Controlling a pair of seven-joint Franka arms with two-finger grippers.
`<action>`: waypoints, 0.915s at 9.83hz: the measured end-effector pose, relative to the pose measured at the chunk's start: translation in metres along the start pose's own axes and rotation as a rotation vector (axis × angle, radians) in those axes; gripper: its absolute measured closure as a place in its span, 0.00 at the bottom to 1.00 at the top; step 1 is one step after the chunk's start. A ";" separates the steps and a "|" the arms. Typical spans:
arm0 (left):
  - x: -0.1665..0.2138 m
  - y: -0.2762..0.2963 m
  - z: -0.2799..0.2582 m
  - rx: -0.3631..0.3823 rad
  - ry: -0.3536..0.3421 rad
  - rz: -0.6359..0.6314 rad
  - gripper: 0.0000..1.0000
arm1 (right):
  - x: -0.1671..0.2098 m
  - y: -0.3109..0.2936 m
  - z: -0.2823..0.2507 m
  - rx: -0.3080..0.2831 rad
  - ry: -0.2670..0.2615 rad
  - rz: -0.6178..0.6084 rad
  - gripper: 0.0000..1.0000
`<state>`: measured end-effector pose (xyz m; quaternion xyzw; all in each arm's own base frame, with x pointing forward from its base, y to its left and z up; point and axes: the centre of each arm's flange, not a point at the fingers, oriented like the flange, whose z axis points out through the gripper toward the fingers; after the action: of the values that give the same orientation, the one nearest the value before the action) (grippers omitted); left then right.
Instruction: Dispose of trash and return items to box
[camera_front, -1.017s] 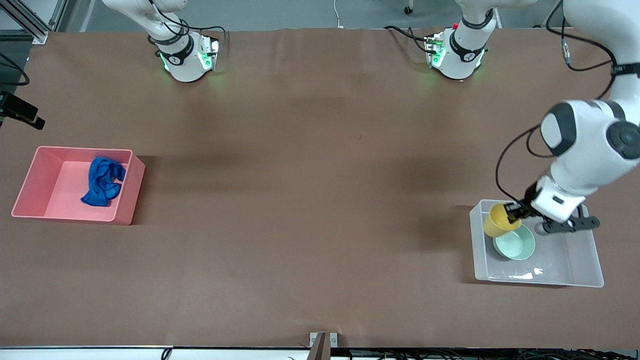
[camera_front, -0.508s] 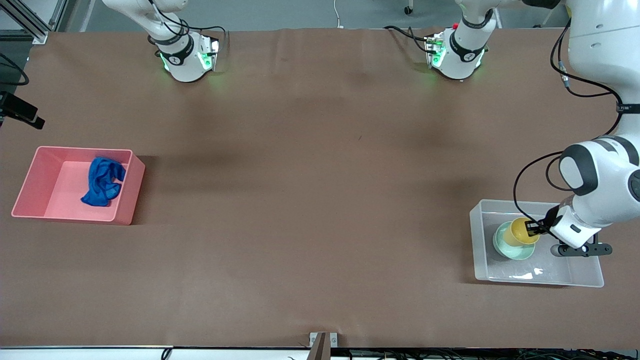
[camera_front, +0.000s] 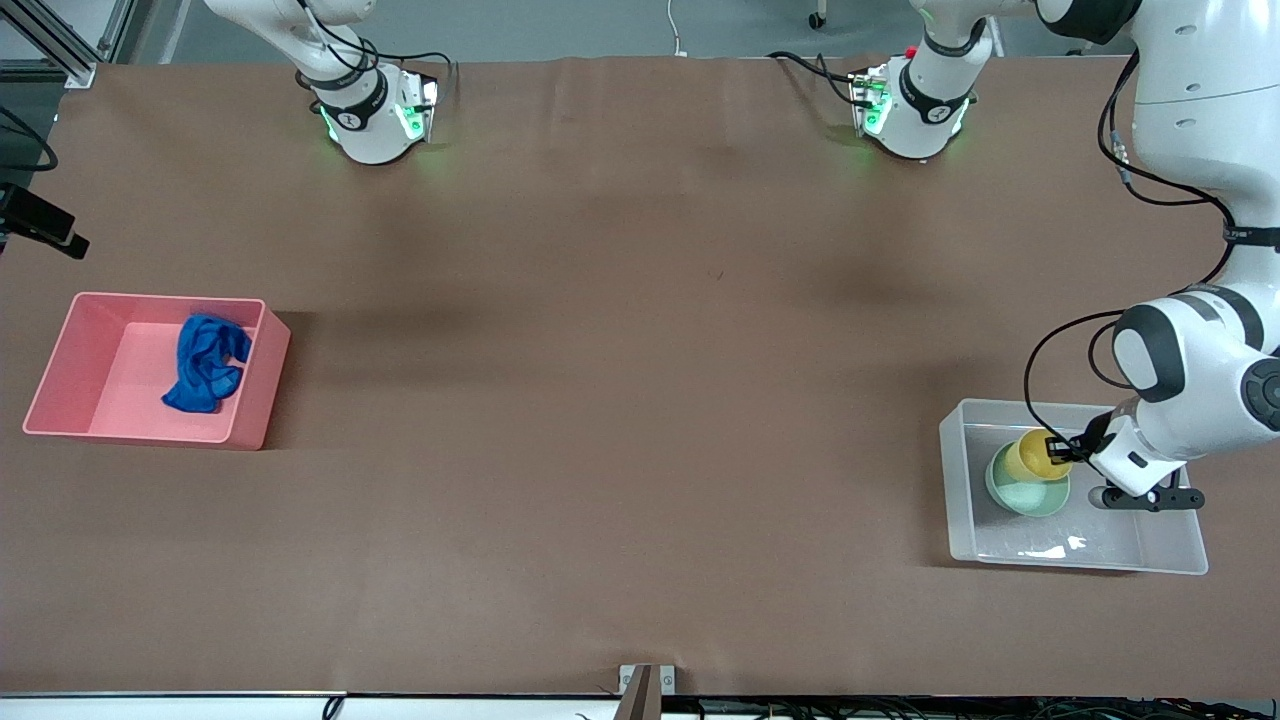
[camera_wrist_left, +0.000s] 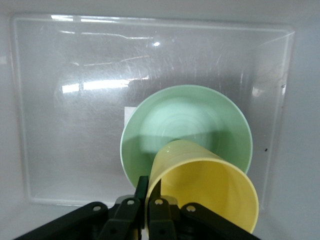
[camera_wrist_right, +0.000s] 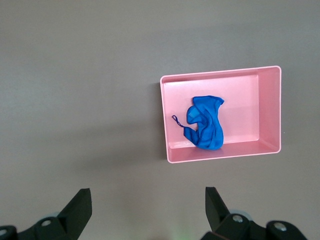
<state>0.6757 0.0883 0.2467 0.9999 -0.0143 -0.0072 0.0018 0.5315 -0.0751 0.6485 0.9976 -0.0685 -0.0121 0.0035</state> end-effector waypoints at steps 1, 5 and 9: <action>0.001 0.000 0.002 0.001 -0.001 0.008 0.85 | 0.000 -0.001 0.000 0.009 0.001 -0.001 0.00; 0.018 0.004 -0.055 0.007 0.101 0.018 0.27 | -0.001 -0.001 -0.001 0.011 0.002 -0.022 0.00; -0.007 0.087 -0.212 -0.040 0.146 0.006 0.00 | -0.002 0.002 -0.001 0.012 -0.004 -0.023 0.00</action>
<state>0.6693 0.0020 0.4593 0.9974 -0.0168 0.0655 0.0230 0.5296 -0.0764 0.6495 0.9983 -0.0572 -0.0136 -0.0027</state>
